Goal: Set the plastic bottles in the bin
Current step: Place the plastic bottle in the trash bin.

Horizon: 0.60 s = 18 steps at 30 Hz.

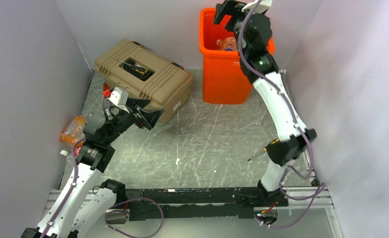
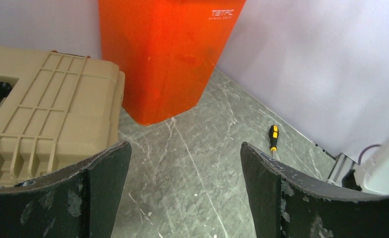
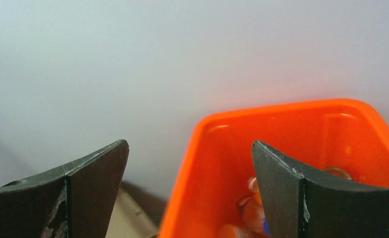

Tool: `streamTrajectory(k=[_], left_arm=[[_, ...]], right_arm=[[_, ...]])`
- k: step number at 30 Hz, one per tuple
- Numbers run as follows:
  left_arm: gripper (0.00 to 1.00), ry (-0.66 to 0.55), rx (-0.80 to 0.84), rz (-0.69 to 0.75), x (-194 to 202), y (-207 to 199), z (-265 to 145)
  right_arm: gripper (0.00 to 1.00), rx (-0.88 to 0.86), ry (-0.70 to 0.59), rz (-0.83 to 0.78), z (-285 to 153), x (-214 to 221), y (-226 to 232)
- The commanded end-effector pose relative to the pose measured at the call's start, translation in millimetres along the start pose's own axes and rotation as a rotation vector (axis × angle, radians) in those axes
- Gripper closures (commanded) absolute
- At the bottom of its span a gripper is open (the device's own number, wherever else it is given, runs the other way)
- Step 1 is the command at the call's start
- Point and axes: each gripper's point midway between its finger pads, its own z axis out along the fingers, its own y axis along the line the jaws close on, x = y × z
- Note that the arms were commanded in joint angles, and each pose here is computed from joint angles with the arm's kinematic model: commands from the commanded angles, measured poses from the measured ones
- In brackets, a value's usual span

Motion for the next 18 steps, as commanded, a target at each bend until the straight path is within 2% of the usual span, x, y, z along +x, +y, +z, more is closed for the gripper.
streamTrajectory(k=[1,6,11,14,18], left_arm=[[0.14,-0.040,-0.151,-0.016,-21.2,21.5,-0.4],[0.14,-0.040,-0.559,-0.088,-13.0,87.2,-24.1],[0.01,-0.051,-1.003,-0.100,-6.7,142.8,-75.6],[0.00,-0.006,-1.097,-0.074,-4.8,153.3,-84.1],[0.01,0.142,-1.215,-0.022,12.9,171.2,-88.3]], right_arm=[[0.00,-0.159,-0.151,0.028,-74.3,-76.9,57.2],[0.01,-0.351,-0.033,0.095,-159.1,-5.0,85.2],[0.02,-0.458,0.218,0.134,-223.9,112.1,86.4],[0.02,-0.500,0.375,0.126,-257.6,170.0,83.2],[0.03,-0.543,0.484,0.152,-295.2,212.9,74.8]])
